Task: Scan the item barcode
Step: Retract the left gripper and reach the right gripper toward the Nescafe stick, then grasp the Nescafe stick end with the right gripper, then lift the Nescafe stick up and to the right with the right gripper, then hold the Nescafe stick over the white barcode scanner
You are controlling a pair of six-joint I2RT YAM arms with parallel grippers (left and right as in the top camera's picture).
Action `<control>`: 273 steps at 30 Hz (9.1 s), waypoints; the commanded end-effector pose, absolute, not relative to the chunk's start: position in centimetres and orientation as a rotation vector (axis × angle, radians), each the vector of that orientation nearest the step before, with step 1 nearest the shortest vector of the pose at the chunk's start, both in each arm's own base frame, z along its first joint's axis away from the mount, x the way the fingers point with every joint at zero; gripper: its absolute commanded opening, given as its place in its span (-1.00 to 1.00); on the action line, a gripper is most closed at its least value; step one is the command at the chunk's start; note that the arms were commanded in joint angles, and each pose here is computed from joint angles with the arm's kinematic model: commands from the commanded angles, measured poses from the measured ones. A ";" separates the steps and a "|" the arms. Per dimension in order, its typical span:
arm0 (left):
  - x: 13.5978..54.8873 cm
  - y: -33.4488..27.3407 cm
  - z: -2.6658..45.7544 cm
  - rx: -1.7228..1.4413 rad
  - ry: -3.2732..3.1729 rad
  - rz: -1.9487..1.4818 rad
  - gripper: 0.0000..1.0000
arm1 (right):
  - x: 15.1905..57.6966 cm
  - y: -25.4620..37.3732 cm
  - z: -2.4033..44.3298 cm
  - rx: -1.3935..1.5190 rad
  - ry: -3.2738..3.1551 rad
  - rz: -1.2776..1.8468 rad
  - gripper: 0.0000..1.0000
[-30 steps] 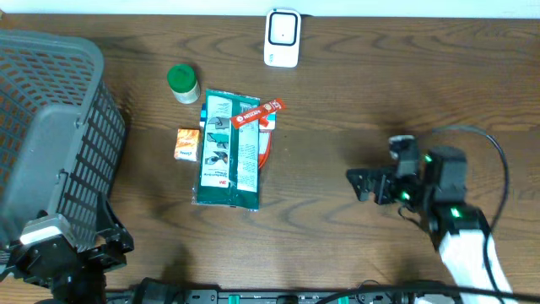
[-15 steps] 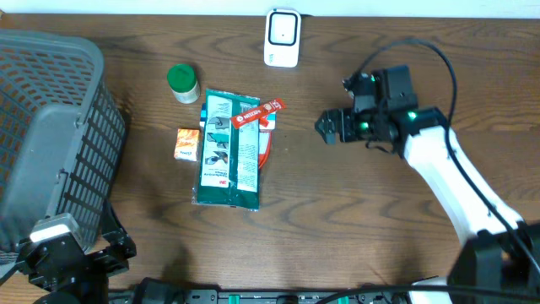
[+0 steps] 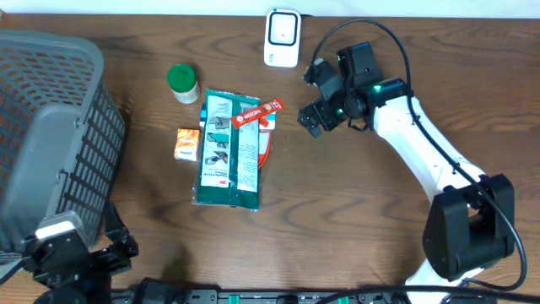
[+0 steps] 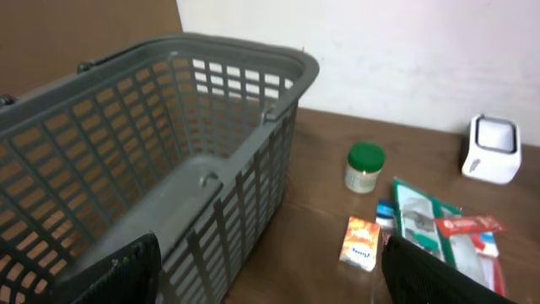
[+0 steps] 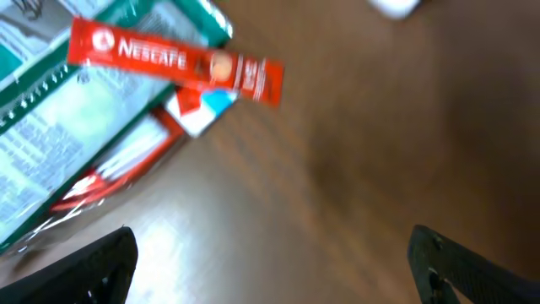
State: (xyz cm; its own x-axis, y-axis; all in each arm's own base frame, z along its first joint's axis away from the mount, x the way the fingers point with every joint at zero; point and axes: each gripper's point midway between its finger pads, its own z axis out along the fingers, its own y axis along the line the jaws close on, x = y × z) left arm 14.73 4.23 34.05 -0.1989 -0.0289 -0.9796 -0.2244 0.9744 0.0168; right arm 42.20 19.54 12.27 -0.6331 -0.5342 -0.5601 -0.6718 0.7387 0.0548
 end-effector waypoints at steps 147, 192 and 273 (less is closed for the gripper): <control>14.2 4.5 30.3 -0.160 1.915 0.238 0.68 | 49.1 25.3 24.2 -0.633 2.140 1.384 -0.97; 14.4 4.3 30.7 -0.161 1.898 0.222 0.68 | 31.9 19.3 53.7 -0.435 1.809 1.600 -0.97; 14.4 4.3 30.7 -0.161 1.898 0.222 0.68 | 48.2 17.2 28.2 -0.612 2.275 0.142 -0.97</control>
State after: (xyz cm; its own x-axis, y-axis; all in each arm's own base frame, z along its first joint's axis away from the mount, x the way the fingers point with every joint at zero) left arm 14.20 4.34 31.06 -0.3200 -0.0003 -0.9474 -0.2180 0.9732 0.0733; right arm 46.02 18.24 31.17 -0.5702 -0.3378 -0.7489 -0.5145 0.8575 0.0050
